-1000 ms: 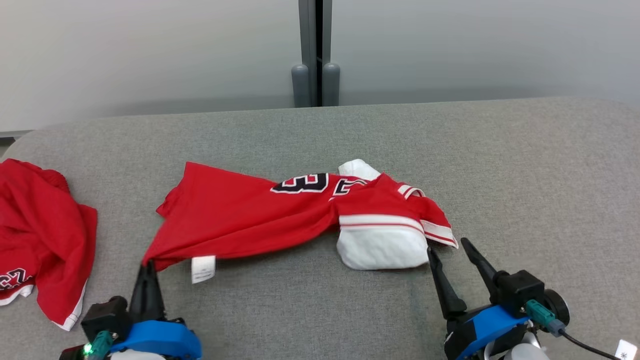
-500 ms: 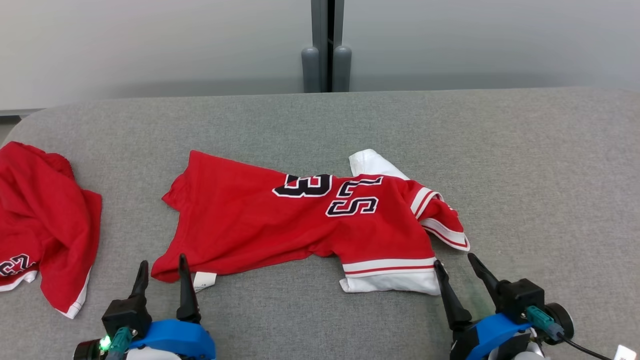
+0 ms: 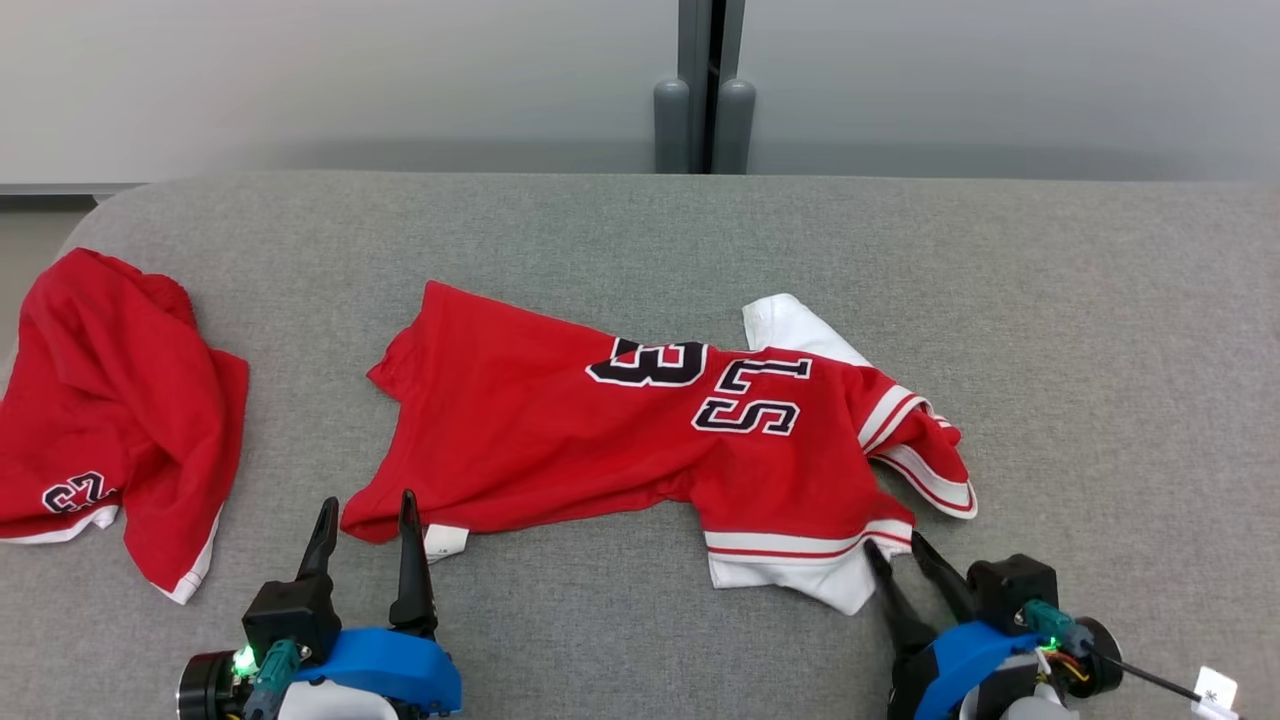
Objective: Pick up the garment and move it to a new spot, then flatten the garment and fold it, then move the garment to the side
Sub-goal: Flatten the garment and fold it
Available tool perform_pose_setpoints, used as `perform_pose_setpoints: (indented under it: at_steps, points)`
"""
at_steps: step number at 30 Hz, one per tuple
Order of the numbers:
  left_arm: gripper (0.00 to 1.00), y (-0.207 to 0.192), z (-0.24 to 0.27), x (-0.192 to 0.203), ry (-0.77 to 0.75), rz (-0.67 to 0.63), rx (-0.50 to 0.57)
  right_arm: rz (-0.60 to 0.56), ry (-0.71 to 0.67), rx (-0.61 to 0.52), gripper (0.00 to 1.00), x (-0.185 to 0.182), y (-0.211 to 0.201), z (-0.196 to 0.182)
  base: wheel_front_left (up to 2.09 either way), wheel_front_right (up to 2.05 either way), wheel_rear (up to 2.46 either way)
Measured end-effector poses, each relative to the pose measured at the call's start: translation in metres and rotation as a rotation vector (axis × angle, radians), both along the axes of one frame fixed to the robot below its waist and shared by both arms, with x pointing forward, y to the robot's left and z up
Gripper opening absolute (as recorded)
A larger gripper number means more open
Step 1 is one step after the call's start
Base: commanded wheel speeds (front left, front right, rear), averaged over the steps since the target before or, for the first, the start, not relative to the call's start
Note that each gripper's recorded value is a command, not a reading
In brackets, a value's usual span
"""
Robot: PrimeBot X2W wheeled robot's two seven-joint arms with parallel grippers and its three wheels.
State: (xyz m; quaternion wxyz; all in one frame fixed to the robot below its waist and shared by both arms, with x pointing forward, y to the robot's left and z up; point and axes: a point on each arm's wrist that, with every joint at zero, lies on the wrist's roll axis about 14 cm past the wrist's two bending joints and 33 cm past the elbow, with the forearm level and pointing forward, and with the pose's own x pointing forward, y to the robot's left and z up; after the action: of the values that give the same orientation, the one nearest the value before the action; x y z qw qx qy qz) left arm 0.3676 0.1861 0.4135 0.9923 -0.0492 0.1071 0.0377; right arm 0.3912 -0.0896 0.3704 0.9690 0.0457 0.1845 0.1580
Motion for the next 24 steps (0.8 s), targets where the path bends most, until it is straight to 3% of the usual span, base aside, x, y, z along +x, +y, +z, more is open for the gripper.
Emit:
perform_pose_setpoints:
  at_steps: [6, 16, 24]
  points:
    - [1.00, 0.002, 0.004, 0.001, -0.014, 0.001, 0.006, -0.008, -0.013, 0.020, 0.00, 0.011, 0.002, 0.006, 0.00, 0.00, 0.00]
    - [1.00, -0.032, 0.015, 0.003, -0.049, -0.095, -0.031, -0.057, -0.317, 0.063, 0.00, 0.022, -0.019, 0.102, 0.00, 0.00, 0.00]
    - [1.00, -0.053, 0.016, 0.008, -0.053, -0.149, -0.048, -0.061, -0.419, 0.113, 0.00, 0.002, -0.024, 0.136, 0.00, 0.00, 0.00]
